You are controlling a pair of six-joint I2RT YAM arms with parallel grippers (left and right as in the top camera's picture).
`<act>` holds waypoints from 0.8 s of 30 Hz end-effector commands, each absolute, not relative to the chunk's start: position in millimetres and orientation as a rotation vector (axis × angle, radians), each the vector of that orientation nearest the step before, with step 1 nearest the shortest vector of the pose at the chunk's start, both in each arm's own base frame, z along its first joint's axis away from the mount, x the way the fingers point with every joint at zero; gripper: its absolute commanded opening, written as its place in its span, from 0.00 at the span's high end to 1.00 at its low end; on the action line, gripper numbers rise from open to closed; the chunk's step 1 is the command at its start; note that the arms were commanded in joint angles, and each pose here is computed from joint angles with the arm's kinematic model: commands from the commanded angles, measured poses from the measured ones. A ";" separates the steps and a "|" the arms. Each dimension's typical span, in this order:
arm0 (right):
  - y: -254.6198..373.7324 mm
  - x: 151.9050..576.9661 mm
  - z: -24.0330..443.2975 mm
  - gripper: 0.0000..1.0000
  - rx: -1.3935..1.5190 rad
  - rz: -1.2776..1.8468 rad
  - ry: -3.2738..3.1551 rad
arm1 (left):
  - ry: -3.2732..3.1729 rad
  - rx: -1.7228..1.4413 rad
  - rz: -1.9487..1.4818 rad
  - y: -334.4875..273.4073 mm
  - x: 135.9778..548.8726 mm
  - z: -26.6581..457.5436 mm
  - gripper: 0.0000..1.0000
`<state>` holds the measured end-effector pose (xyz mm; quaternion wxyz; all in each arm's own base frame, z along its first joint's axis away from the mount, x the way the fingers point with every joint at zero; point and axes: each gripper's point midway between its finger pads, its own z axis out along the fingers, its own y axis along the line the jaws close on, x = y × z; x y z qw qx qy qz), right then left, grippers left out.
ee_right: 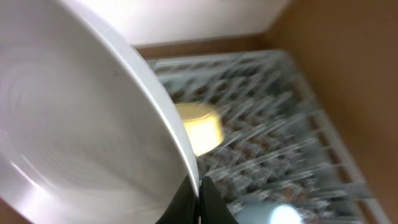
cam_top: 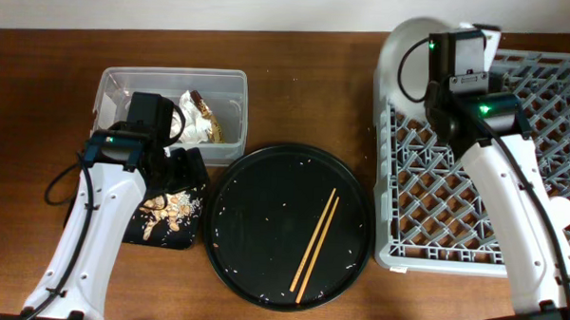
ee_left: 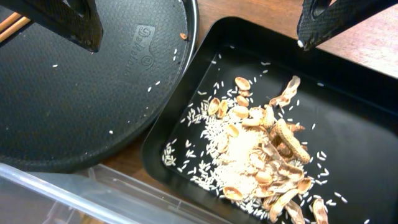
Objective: Sort waste into correct bins and load items into the dishwasher rack
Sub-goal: 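Grasp the white plate with the right gripper and lift it, then stand the white plate upright in the dish rack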
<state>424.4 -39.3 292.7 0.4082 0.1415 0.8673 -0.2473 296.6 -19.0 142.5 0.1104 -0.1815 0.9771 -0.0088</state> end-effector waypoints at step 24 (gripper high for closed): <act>-57.0 424.3 218.9 0.43 0.458 -0.783 2.361 | 2.844 -0.548 -0.026 -16.7 298.1 148.3 0.01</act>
